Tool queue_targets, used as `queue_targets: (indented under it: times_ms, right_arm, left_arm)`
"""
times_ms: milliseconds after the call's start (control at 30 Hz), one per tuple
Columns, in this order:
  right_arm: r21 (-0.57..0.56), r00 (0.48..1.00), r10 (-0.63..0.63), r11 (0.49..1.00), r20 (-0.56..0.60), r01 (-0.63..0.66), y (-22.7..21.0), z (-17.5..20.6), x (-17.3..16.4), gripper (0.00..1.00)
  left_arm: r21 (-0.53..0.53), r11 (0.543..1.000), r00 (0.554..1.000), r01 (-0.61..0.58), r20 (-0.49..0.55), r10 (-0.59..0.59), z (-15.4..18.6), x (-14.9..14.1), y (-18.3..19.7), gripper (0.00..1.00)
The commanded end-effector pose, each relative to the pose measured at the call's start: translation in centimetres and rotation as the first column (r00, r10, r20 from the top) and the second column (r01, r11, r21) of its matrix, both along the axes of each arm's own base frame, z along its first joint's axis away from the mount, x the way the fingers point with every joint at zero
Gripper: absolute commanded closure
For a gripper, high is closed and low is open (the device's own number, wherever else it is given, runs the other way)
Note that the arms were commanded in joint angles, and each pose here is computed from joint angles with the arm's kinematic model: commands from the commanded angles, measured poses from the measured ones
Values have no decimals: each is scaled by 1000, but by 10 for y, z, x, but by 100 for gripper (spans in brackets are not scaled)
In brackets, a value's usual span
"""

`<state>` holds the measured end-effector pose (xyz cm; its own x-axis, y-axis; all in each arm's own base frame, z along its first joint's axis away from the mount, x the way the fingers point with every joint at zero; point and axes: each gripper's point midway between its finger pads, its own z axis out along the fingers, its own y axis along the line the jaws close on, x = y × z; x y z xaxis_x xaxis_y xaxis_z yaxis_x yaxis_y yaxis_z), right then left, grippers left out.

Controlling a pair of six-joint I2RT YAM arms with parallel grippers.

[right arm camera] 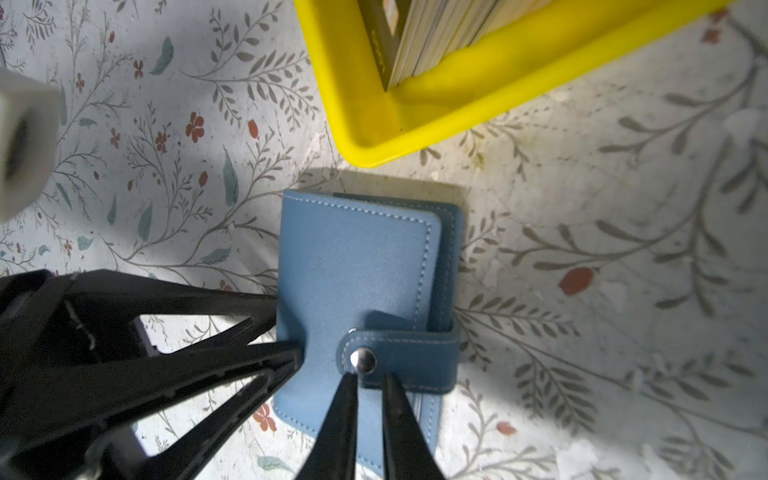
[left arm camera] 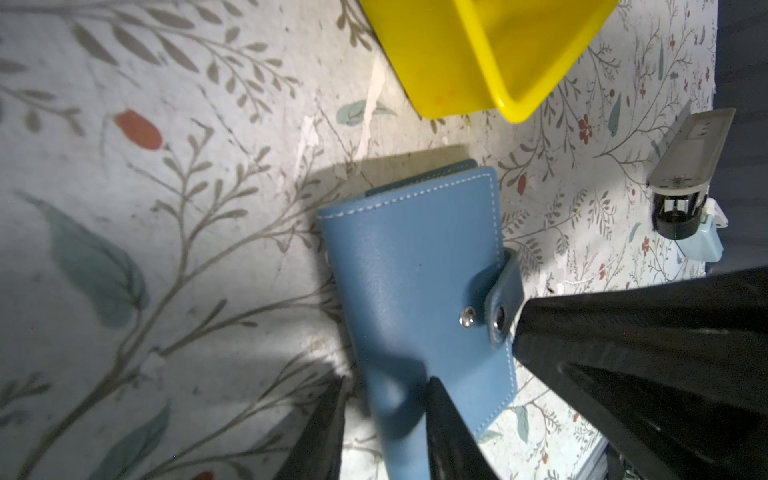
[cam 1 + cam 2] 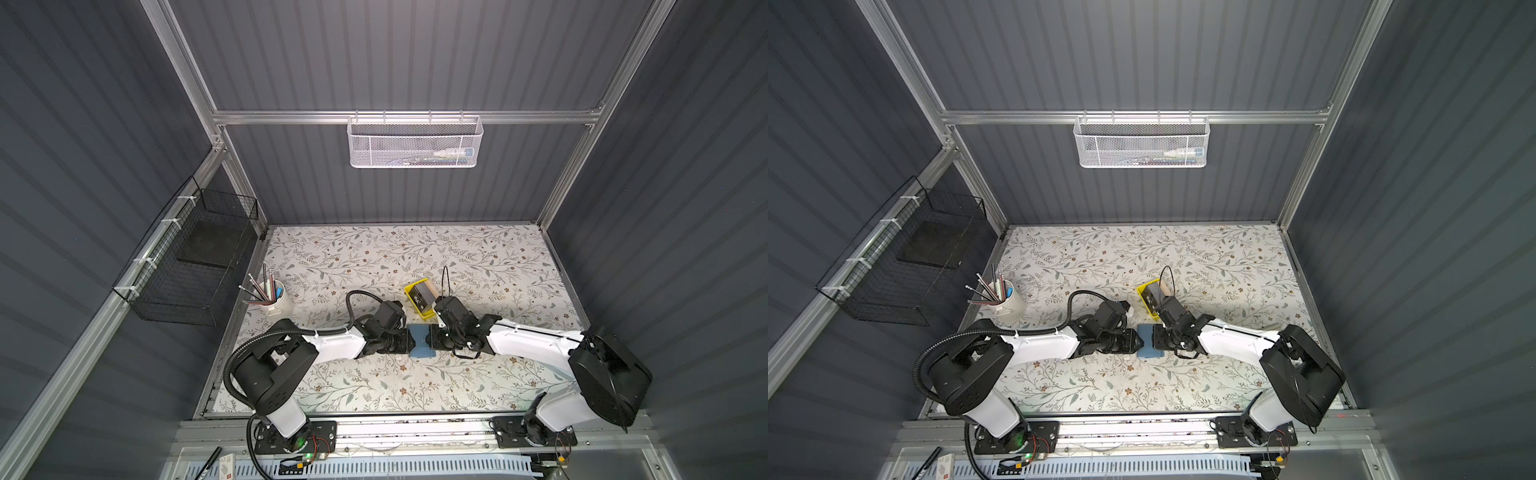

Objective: Insert credit cards into a card holder
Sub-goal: Close the button on the card holder.

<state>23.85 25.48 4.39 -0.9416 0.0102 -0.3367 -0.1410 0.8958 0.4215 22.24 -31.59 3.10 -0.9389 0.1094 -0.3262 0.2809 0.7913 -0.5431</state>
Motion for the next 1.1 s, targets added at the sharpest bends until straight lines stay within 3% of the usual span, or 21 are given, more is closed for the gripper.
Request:
queue_targets:
  times_ms: [0,1067]
  right_arm:
    - [-2,1000,-12,1000,-5,12,-3,-4,0,84]
    - [11,1000,7,1000,-8,-7,10,-9,8,86]
  left_arm:
    - [4,1000,999,24,32,-24,3,-3,1,66]
    - [46,997,998,57,12,-57,-8,-13,-9,67]
